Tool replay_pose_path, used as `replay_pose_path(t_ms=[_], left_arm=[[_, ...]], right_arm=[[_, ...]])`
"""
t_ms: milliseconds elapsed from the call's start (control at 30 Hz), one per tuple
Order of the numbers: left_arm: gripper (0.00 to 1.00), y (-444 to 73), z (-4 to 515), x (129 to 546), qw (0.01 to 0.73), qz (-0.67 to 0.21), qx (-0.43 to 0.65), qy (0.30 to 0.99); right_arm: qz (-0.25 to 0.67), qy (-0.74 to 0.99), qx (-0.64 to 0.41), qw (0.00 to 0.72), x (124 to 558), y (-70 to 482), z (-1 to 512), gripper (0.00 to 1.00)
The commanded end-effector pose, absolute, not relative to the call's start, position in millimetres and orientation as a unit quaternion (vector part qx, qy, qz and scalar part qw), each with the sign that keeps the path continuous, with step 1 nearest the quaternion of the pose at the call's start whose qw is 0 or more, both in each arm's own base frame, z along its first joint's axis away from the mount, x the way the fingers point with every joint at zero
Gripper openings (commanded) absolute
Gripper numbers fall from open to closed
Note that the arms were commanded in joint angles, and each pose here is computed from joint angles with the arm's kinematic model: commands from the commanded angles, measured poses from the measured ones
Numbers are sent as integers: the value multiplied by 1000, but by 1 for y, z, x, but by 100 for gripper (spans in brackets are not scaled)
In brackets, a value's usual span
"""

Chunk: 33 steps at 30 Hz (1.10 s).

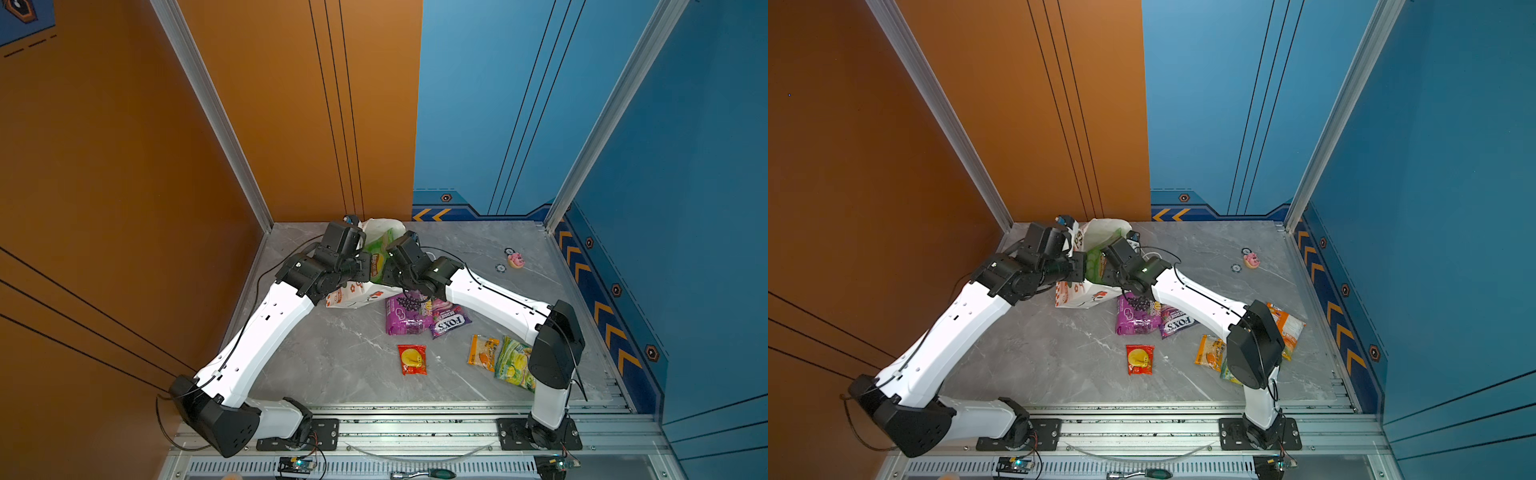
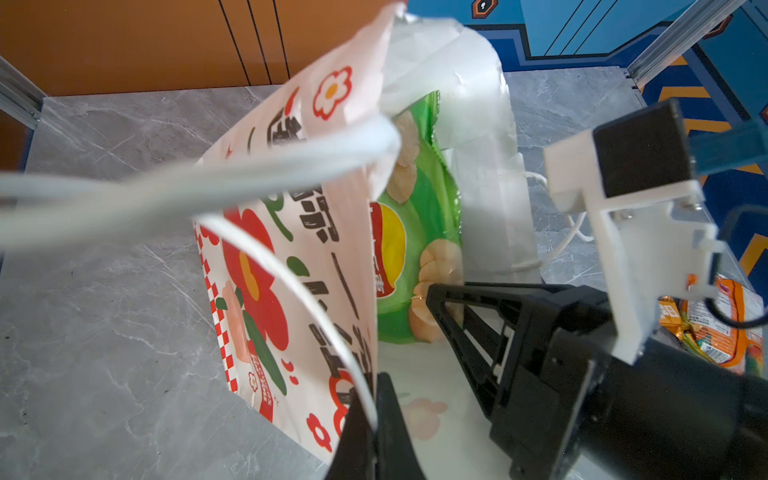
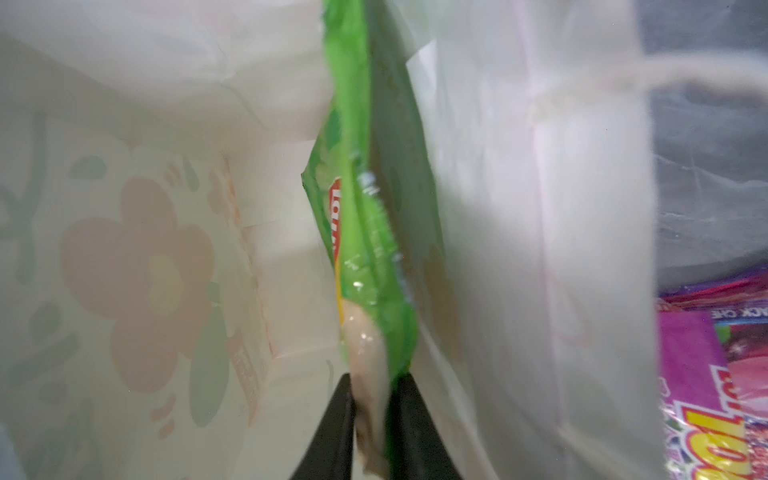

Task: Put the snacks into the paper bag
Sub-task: 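Lower the chip bag into the paper bag held by the left gripper, then release the chip bag and move the right gripper toward the purple candy packs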

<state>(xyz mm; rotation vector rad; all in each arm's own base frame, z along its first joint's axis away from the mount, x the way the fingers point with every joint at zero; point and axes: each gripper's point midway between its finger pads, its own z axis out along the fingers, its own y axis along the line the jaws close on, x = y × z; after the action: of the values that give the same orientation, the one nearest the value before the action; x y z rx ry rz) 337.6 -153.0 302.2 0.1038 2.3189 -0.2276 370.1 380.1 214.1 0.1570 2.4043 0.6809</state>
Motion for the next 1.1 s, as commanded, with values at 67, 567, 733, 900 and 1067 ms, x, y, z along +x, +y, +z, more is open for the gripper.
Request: replay_pose_path(t_ms=[67,567,733,900,1067], left_arm=[[0,-141,303,341,404,-81,23,911],[0,-116,308,350,401,-42,25,915],[0,-118,310,345,425,-80,21,902],[0,-114,302,345,425,-87,13,901],[0,-115,297,344,421,-80,20,903]], right_arm=[[272,903,43,331,364,376,244,41],[296,872,-31,389,329,310,326,67],[264,870,17,416,323,255,302,80],[294,867,114,386,333,221,240,81],[329,868,158,338,342,229,184,80]])
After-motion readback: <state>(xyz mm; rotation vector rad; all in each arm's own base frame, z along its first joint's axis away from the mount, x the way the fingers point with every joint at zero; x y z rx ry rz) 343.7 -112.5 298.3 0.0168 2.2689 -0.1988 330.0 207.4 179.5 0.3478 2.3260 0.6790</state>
